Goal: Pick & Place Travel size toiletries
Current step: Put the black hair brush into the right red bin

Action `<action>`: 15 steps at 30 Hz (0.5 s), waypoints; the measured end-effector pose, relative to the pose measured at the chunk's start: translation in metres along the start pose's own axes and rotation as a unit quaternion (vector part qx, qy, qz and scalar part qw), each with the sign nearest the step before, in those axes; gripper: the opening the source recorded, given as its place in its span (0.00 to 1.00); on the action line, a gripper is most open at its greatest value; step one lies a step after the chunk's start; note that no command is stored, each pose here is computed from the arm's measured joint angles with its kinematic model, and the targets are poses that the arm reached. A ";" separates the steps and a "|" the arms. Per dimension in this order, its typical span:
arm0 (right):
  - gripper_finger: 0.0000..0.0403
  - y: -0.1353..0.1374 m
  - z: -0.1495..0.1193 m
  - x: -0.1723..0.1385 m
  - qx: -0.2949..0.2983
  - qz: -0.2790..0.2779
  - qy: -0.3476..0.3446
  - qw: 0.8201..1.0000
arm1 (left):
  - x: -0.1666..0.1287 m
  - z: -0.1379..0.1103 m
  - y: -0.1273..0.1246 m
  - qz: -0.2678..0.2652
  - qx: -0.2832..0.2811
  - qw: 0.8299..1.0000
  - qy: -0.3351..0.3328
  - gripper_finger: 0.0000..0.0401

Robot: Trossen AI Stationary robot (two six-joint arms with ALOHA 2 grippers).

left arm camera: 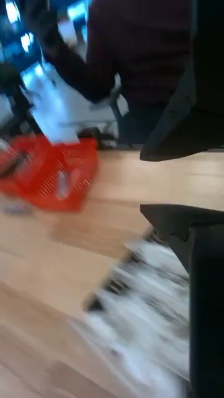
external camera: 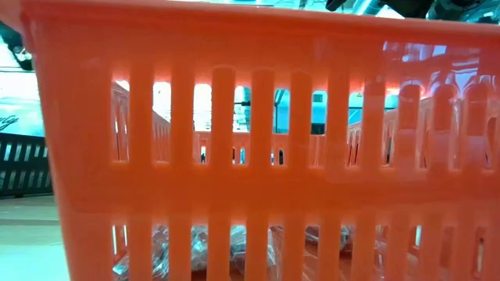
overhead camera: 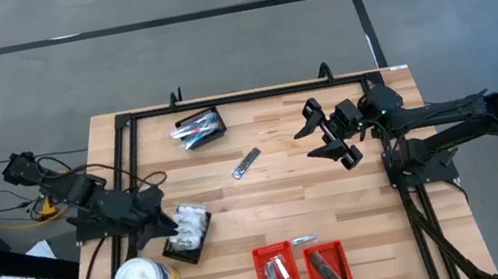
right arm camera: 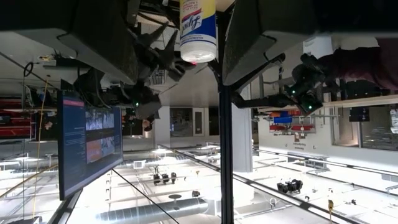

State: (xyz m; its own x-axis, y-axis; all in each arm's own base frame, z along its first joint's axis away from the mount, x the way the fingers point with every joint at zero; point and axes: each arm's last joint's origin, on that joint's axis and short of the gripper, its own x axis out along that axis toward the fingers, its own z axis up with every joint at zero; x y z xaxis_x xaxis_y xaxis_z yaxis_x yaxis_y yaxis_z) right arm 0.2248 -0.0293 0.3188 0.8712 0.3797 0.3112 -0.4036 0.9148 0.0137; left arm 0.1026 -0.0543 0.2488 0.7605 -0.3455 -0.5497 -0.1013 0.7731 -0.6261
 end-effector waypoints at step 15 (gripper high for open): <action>0.57 0.000 0.000 0.000 0.000 0.000 0.000 1.000 | 0.034 0.057 -0.007 0.202 0.153 0.919 -0.301 0.03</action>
State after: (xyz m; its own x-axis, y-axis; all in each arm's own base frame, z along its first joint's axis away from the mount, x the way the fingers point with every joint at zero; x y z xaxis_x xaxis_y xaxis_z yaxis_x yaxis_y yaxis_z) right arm 0.2248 -0.0292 0.3188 0.8710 0.3799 0.3116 -0.4038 0.9147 0.0136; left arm 0.1662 -0.0413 0.2658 0.9268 0.2895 -0.2393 -0.3391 0.9189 -0.2016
